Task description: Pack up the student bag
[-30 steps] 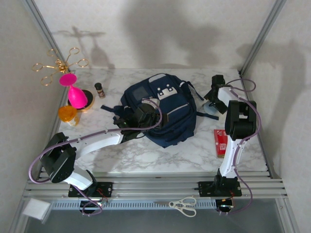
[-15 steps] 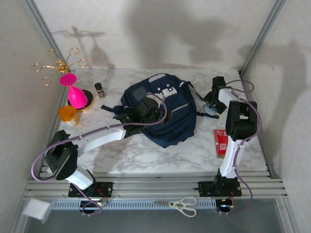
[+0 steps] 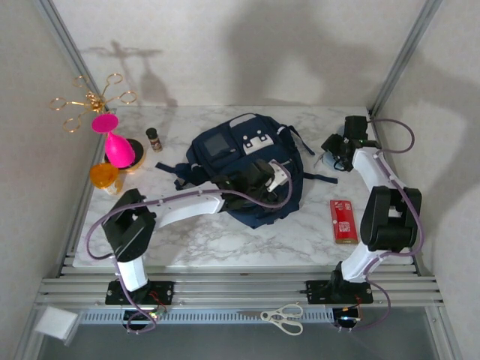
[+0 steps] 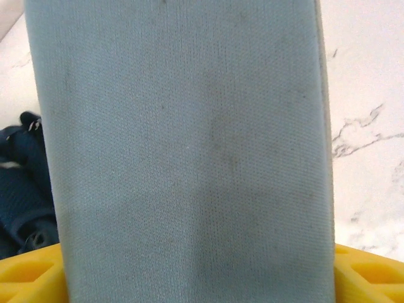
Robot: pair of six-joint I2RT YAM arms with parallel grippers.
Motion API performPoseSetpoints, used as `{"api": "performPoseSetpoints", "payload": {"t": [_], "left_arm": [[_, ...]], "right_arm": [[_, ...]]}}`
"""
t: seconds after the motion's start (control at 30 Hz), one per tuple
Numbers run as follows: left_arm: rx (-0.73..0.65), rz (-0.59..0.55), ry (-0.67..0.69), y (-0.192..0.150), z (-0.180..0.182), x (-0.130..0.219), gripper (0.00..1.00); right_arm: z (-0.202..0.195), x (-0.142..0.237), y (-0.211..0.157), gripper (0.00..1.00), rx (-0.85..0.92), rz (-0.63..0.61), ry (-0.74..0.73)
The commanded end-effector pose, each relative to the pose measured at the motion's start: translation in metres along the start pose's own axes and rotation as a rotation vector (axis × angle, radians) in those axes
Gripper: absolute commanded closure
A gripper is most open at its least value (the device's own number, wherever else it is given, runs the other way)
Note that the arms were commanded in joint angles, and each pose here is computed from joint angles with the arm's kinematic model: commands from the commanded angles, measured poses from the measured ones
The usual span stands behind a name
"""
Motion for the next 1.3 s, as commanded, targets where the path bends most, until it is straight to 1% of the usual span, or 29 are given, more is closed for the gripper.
{"api": "performPoseSetpoints", "payload": {"t": [0.0, 0.13, 0.2, 0.27, 0.43, 0.5, 0.63, 0.67, 0.7, 0.73, 0.83, 0.9, 0.93, 0.97, 1.0, 1.03, 1.1, 1.13, 1.2, 1.23, 1.27], "left_arm": [[-0.06, 0.047, 0.082, -0.003, 0.009, -0.013, 0.37], [-0.051, 0.061, 0.122, -0.004, 0.015, -0.026, 0.42], [-0.043, 0.081, 0.154, -0.006, 0.023, -0.032, 0.5], [-0.023, 0.092, 0.18, -0.008, 0.033, -0.035, 0.55], [0.015, 0.087, 0.155, -0.012, 0.044, -0.036, 0.67], [0.033, 0.093, 0.156, -0.014, 0.049, -0.037, 0.69], [0.042, 0.077, 0.143, -0.011, 0.05, -0.031, 0.7], [0.047, 0.072, 0.144, -0.01, 0.051, -0.029, 0.75], [0.053, 0.066, 0.14, -0.008, 0.052, -0.027, 0.83], [0.058, 0.06, 0.131, -0.005, 0.051, -0.023, 0.88], [0.076, 0.002, 0.087, 0.011, 0.047, -0.007, 0.89], [0.084, -0.042, 0.078, 0.021, 0.046, 0.005, 0.97], [0.087, -0.047, 0.088, 0.022, 0.048, 0.008, 0.96], [0.093, -0.043, 0.097, 0.024, 0.05, 0.011, 0.92], [0.089, -0.035, 0.093, 0.023, 0.051, 0.013, 0.85], [0.085, -0.029, 0.097, 0.021, 0.053, 0.015, 0.81], [0.076, -0.009, 0.133, 0.012, 0.061, 0.015, 0.76], [0.071, 0.011, 0.142, 0.008, 0.064, 0.013, 0.76], [0.054, 0.055, 0.152, -0.001, 0.067, 0.009, 0.78], [0.044, 0.06, 0.152, -0.002, 0.067, 0.008, 0.75], [0.031, 0.065, 0.14, -0.006, 0.066, 0.006, 0.69]], "right_arm": [[0.001, 0.009, -0.011, 0.23, 0.025, 0.03, 0.052], [0.001, 0.017, -0.016, 0.23, 0.034, 0.041, 0.081], [0.001, 0.021, -0.017, 0.24, 0.036, 0.039, 0.087], [0.002, 0.024, -0.017, 0.24, 0.041, 0.034, 0.099], [0.004, 0.033, -0.017, 0.25, 0.046, 0.028, 0.119], [0.005, 0.037, -0.016, 0.25, 0.049, 0.021, 0.129], [0.004, 0.041, -0.018, 0.26, 0.052, 0.022, 0.133], [0.004, 0.042, -0.019, 0.26, 0.052, 0.025, 0.141], [0.005, 0.043, -0.02, 0.26, 0.052, 0.027, 0.151], [0.005, 0.045, -0.021, 0.27, 0.051, 0.029, 0.157], [0.006, 0.049, -0.023, 0.27, 0.05, 0.031, 0.175], [0.006, 0.052, -0.024, 0.27, 0.051, 0.03, 0.183], [0.006, 0.052, -0.025, 0.27, 0.053, 0.035, 0.187], [0.006, 0.052, -0.027, 0.27, 0.056, 0.042, 0.192], [0.006, 0.053, -0.028, 0.28, 0.055, 0.044, 0.195], [0.005, 0.054, -0.03, 0.28, 0.056, 0.049, 0.2], [0.005, 0.056, -0.032, 0.28, 0.056, 0.05, 0.213], [0.004, 0.057, -0.034, 0.28, 0.056, 0.053, 0.217], [0.004, 0.059, -0.038, 0.28, 0.056, 0.061, 0.228], [0.004, 0.059, -0.038, 0.28, 0.056, 0.062, 0.231], [0.003, 0.059, -0.039, 0.28, 0.056, 0.065, 0.23]]}}
Point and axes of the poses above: each hand's point on the last joint's axis, 136 mm out from that joint toward the fingers, its own x axis back along the fingers, its own z axis along the line the jaws close on, y = z × x, the point moved 4 cm from there along x, back along the fingers, and after that the axes turned 4 degrees about -x, right-handed, at the moved point
